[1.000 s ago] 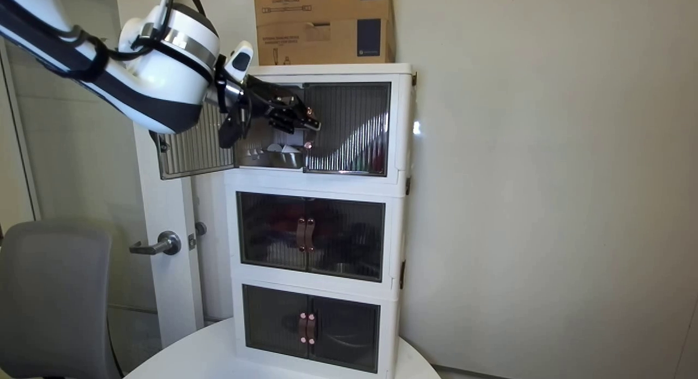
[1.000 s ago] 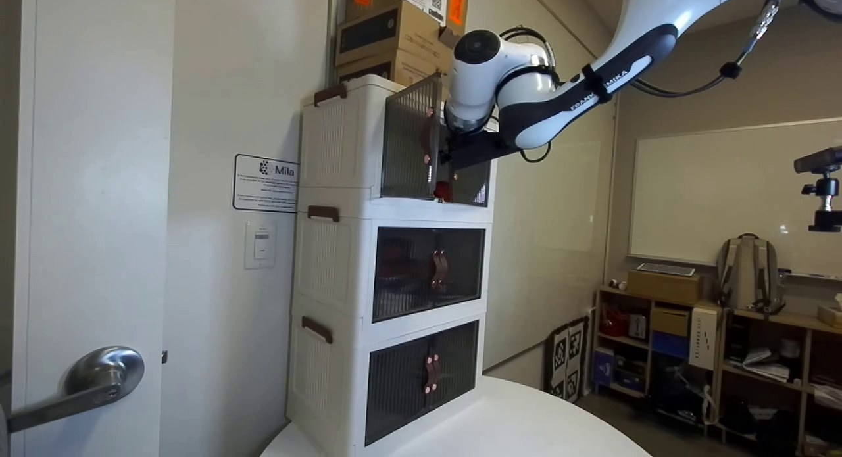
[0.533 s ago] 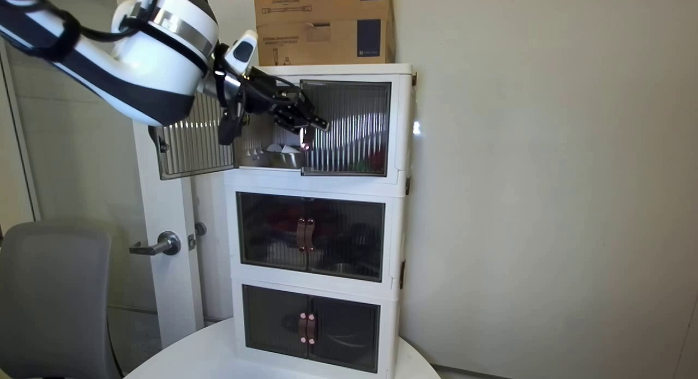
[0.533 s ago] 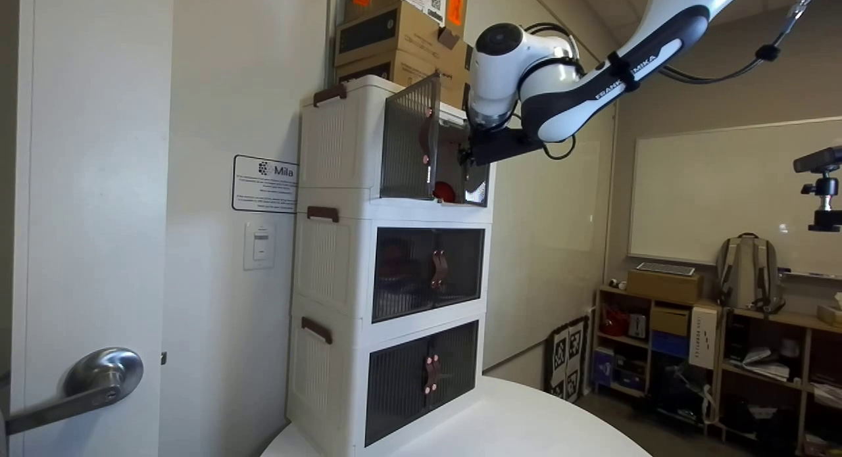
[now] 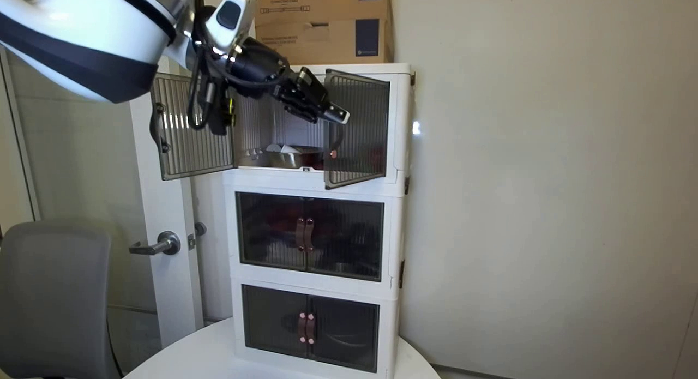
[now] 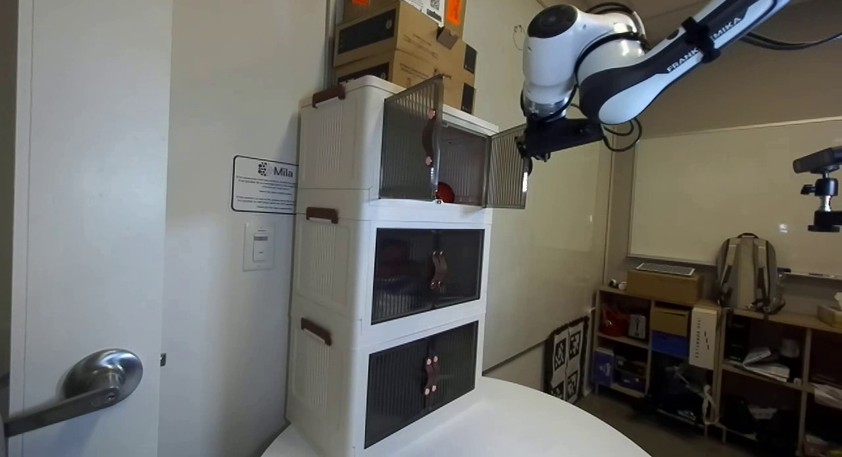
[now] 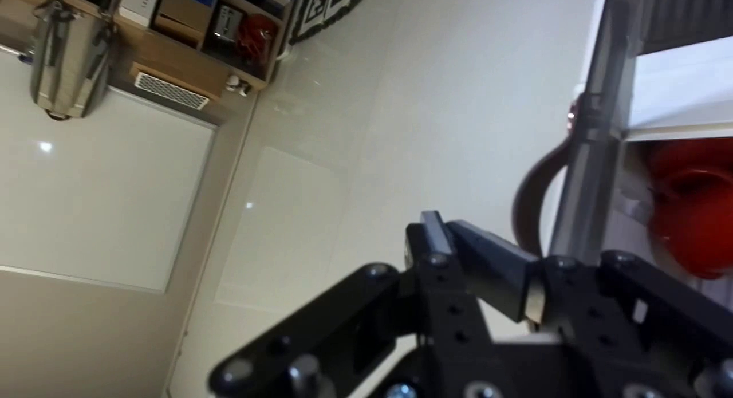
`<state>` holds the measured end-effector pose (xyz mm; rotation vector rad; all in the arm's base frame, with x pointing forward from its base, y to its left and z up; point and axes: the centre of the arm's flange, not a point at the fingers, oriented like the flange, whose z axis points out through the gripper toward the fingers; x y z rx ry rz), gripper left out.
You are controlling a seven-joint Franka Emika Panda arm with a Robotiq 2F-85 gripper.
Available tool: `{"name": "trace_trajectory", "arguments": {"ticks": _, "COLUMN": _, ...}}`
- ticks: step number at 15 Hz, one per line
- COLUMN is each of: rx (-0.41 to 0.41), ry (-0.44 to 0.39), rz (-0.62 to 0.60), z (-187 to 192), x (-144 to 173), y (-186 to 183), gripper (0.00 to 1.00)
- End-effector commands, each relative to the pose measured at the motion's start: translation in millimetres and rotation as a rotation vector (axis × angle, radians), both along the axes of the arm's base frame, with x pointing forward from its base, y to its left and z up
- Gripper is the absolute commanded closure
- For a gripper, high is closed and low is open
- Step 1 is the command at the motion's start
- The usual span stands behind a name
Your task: Open the doors of the topmost shelf
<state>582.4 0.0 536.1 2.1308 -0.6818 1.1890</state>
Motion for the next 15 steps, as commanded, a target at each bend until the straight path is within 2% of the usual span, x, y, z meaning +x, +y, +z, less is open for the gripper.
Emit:
{"name": "trace_trajectory", "arguments": {"ticks": 1, "rx": 0.04, "ry": -0.036, "rz": -0.113, "z": 9.1, "x": -48.2, "y": -36.2, "gripper": 0.92}}
{"name": "trace_trajectory", "arguments": {"ticks": 3, "rx": 0.056, "ry": -0.043, "rz": -0.156, "z": 12.0, "x": -60.3, "y": -53.5, "gripper": 0.91}}
{"name": "trace_trajectory", "arguments": {"ticks": 4, "rx": 0.065, "ry": -0.047, "rz": -0.174, "z": 13.4, "x": -64.6, "y": -61.2, "gripper": 0.81}}
{"name": "trace_trajectory", "arguments": {"ticks": 5, "rx": 0.072, "ry": -0.049, "rz": -0.188, "z": 14.3, "x": -67.9, "y": -67.8, "gripper": 0.65}}
{"name": "trace_trajectory", "arguments": {"ticks": 7, "rx": 0.095, "ry": -0.055, "rz": -0.212, "z": 17.3, "x": -71.0, "y": -80.1, "gripper": 0.56}}
{"name": "trace_trajectory", "arguments": {"ticks": 8, "rx": 0.117, "ry": -0.051, "rz": -0.221, "z": 19.6, "x": -71.0, "y": -86.5, "gripper": 0.48}}
{"name": "trace_trajectory", "arguments": {"ticks": 9, "rx": 0.157, "ry": -0.028, "rz": -0.22, "z": 20.2, "x": -70.9, "y": -90.9, "gripper": 0.41}}
{"name": "trace_trajectory", "arguments": {"ticks": 10, "rx": 0.234, "ry": 0.03, "rz": -0.183, "z": 20.4, "x": -70.1, "y": -92.4, "gripper": 0.33}}
{"name": "trace_trajectory", "arguments": {"ticks": 13, "rx": 0.355, "ry": 0.09, "rz": -0.086, "z": 24.5, "x": -66.3, "y": -86.6, "gripper": 0.12}}
{"name": "trace_trajectory", "arguments": {"ticks": 15, "rx": 0.421, "ry": 0.139, "rz": -0.011, "z": 33.7, "x": -64.7, "y": -75.4, "gripper": 0.01}}
